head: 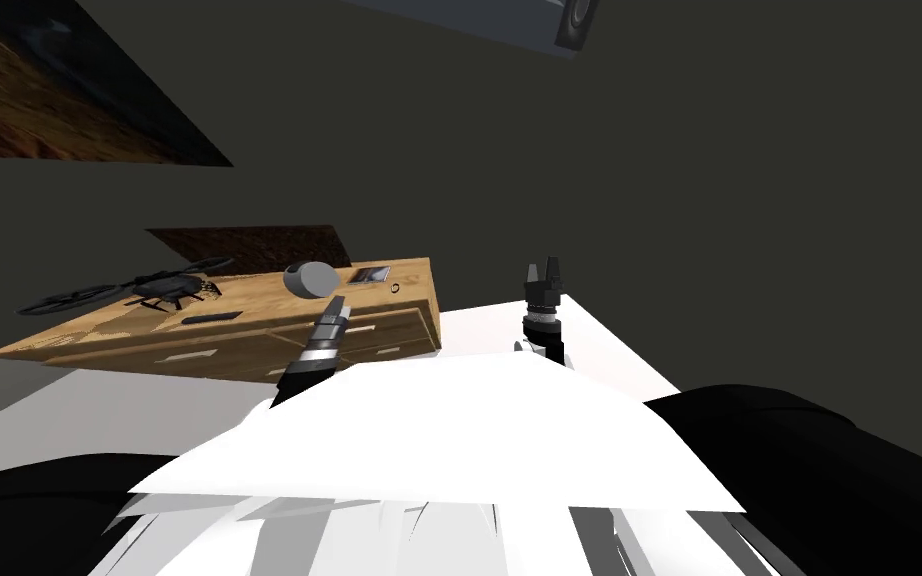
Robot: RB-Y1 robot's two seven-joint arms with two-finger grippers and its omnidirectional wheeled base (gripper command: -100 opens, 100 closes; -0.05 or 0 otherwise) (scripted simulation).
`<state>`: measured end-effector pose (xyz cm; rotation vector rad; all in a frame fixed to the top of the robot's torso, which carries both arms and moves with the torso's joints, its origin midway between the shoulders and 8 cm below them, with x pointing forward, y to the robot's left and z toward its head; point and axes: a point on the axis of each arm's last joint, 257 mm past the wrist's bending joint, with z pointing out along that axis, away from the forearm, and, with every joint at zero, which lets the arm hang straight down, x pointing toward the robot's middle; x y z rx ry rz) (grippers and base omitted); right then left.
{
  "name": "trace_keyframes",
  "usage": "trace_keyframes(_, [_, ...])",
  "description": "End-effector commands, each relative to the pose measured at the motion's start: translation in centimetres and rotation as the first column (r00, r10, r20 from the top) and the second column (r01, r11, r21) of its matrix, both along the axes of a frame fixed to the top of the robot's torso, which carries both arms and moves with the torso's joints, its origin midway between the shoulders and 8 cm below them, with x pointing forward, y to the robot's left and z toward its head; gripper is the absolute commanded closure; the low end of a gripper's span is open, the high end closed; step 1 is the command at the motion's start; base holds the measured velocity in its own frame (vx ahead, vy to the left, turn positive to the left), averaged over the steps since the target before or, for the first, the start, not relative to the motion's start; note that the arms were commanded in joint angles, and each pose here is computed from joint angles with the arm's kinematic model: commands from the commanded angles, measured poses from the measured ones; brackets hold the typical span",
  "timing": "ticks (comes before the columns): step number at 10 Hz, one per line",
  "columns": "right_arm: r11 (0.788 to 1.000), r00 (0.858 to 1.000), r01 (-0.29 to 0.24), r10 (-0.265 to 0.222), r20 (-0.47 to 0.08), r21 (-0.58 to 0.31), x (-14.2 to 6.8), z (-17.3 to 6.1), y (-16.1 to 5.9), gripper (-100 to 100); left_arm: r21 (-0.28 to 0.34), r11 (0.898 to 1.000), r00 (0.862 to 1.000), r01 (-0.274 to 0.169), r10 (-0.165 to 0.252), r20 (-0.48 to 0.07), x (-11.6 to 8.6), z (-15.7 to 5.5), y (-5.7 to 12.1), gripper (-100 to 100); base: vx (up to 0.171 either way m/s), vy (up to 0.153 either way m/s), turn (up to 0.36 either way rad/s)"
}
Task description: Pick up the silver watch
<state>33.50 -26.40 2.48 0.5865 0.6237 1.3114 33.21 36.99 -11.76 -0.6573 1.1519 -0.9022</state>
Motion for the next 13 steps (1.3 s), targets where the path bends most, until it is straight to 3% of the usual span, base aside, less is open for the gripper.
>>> trace_keyframes(1, [1.000, 1.000, 0.000, 0.000, 0.000, 0.000, 0.0, 0.0, 0.0, 0, 0.028, 0.999, 0.996, -0.027, 0.030, -0.084, -0.9, -2.3, 2.5, -100, 0.035, -0.104, -0.219])
trace_keyframes(2, [1.000, 1.000, 0.000, 0.000, 0.000, 0.000, 0.0, 0.0, 0.0, 0, 0.041, 0.999, 0.996, -0.017, 0.020, -0.088, -0.8, -2.2, 2.4, -100, 0.029, -0.091, -0.054])
trace_keyframes(5, [1.000, 1.000, 0.000, 0.000, 0.000, 0.000, 0.0, 0.0, 0.0, 0, 0.117, 0.992, 0.962, -0.054, 0.083, -0.261, -3.3, -6.4, 7.2, -100, 0.026, -0.115, -0.207])
trace_keyframes(6, [1.000, 1.000, 0.000, 0.000, 0.000, 0.000, 0.0, 0.0, 0.0, 0, 0.128, 0.991, 0.962, -0.043, 0.075, -0.264, -3.2, -6.3, 7.2, -100, 0.040, -0.096, -0.041])
trace_keyframes(7, [1.000, 1.000, 0.000, 0.000, 0.000, 0.000, 0.0, 0.0, 0.0, 0, 0.154, 0.987, 0.942, -0.052, 0.100, -0.320, -4.3, -7.6, 8.8, -100, 0.044, -0.076, -0.128])
trace_keyframes(8, [1.000, 1.000, 0.000, 0.000, 0.000, 0.000, 0.0, 0.0, 0.0, 0, 0.158, 0.986, 0.942, -0.047, 0.097, -0.321, -4.2, -7.5, 8.8, -100, 0.033, -0.044, -0.096])
trace_keyframes(10, [1.000, 1.000, 0.000, 0.000, 0.000, 0.000, 0.0, 0.0, 0.0, 0, 0.209, 0.976, 0.892, -0.065, 0.150, -0.425, -6.6, -9.8, 12.1, -100, 0.036, -0.068, -0.202])
trace_keyframes(11, [1.000, 1.000, 0.000, 0.000, 0.000, 0.000, 0.0, 0.0, 0.0, 0, 0.220, 0.974, 0.892, -0.050, 0.143, -0.428, -6.4, -9.7, 12.1, -100, 0.044, -0.069, -0.097])
trace_keyframes(13, [1.000, 1.000, 0.000, 0.000, 0.000, 0.000, 0.0, 0.0, 0.0, 0, 0.270, 0.961, 0.830, -0.058, 0.197, -0.522, -9.0, -11.6, 15.3, -100, 0.065, -0.087, -0.189])
